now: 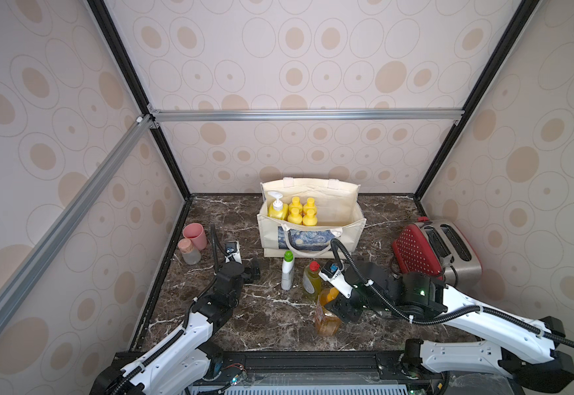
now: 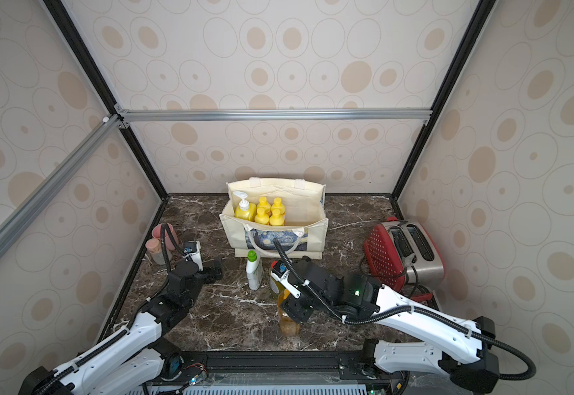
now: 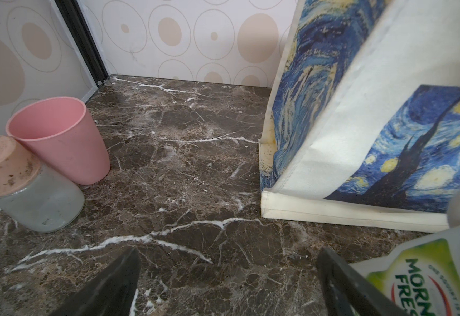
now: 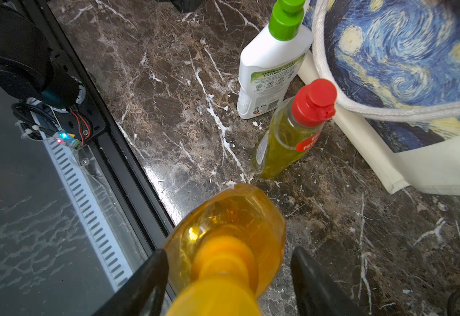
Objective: Pack dish soap into the shopping bag
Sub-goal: Pick up the bottle of dish soap at the center of the board.
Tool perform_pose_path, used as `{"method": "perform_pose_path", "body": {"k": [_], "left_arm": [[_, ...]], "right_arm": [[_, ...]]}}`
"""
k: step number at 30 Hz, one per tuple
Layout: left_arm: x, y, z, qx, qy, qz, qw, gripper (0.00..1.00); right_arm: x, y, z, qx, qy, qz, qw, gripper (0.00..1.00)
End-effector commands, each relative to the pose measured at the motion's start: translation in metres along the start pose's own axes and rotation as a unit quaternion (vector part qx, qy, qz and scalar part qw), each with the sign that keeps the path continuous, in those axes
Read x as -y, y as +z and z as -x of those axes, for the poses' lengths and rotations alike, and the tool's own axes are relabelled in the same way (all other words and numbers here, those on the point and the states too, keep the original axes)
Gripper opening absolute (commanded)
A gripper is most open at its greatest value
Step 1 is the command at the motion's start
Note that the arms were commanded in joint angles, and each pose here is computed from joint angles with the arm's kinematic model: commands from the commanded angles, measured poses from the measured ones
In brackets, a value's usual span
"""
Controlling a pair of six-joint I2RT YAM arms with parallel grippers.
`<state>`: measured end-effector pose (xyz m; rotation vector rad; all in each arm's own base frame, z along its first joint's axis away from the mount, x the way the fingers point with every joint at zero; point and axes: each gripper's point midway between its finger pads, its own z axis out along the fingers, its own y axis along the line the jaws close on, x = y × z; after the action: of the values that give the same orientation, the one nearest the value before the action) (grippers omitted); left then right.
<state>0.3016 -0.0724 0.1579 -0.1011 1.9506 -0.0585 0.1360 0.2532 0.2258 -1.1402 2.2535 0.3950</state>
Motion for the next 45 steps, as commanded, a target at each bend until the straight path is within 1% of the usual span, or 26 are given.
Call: {"method": "perform_pose_path", "body": {"k": [1, 3, 7, 11, 13, 16, 17, 19, 22, 30, 33, 36, 39, 45], "left_arm": [[0.003, -0.001, 0.020, 0.022, -0.018, -0.003, 1.000, 0.99], [0.003, -0.001, 0.020, 0.023, -0.018, -0.004, 1.000, 0.99], [0.003, -0.001, 0.020, 0.023, -0.018, -0.003, 1.000, 0.99], [0.003, -0.001, 0.020, 0.022, -0.018, -0.003, 1.000, 0.99], [0.003, -0.001, 0.020, 0.022, -0.018, -0.003, 1.000, 0.99], [0.004, 0.000, 0.020, 0.021, -0.018, -0.004, 1.000, 0.99], [0.003, 0.000, 0.020, 0.021, -0.017, -0.003, 1.000, 0.99], [0.003, 0.000, 0.020, 0.021, -0.017, -0.003, 1.000, 0.99], [0.003, 0.000, 0.020, 0.021, -0.017, -0.003, 1.000, 0.99], [0.003, 0.000, 0.020, 0.021, -0.017, -0.003, 1.000, 0.99], [0.004, 0.000, 0.020, 0.021, -0.017, -0.004, 1.000, 0.99], [0.003, 0.000, 0.019, 0.020, -0.017, -0.003, 1.000, 0.99], [0.003, 0.000, 0.019, 0.020, -0.017, -0.003, 1.000, 0.99], [0.004, 0.000, 0.019, 0.020, -0.017, -0.004, 1.000, 0.99]], "right_arm": [[0.005, 0.004, -0.002, -0.006, -0.004, -0.024, 1.000, 0.70], [0.006, 0.004, -0.003, -0.008, -0.005, -0.027, 1.000, 0.68], [0.007, 0.000, -0.003, -0.001, -0.004, -0.028, 1.000, 0.59], [0.008, -0.003, -0.005, 0.003, -0.003, -0.028, 1.000, 0.53], [0.008, -0.003, -0.005, 0.005, -0.003, -0.027, 1.000, 0.53], [0.007, 0.000, -0.007, 0.001, -0.003, -0.026, 1.000, 0.59], [0.007, 0.001, -0.008, -0.001, -0.003, -0.025, 1.000, 0.60], [0.007, 0.004, -0.011, -0.007, -0.005, -0.026, 1.000, 0.59], [0.006, 0.006, -0.013, -0.012, -0.005, -0.025, 1.000, 0.51], [0.005, 0.005, -0.009, -0.002, -0.008, -0.022, 1.000, 0.29], [0.007, 0.002, -0.004, 0.008, -0.007, -0.026, 1.000, 0.25], [0.011, -0.005, 0.004, 0.025, -0.007, -0.036, 0.999, 0.23], [0.015, -0.016, 0.016, 0.047, -0.010, -0.048, 0.998, 0.19], [0.019, -0.046, 0.043, 0.094, -0.017, -0.055, 0.994, 0.02]]}}
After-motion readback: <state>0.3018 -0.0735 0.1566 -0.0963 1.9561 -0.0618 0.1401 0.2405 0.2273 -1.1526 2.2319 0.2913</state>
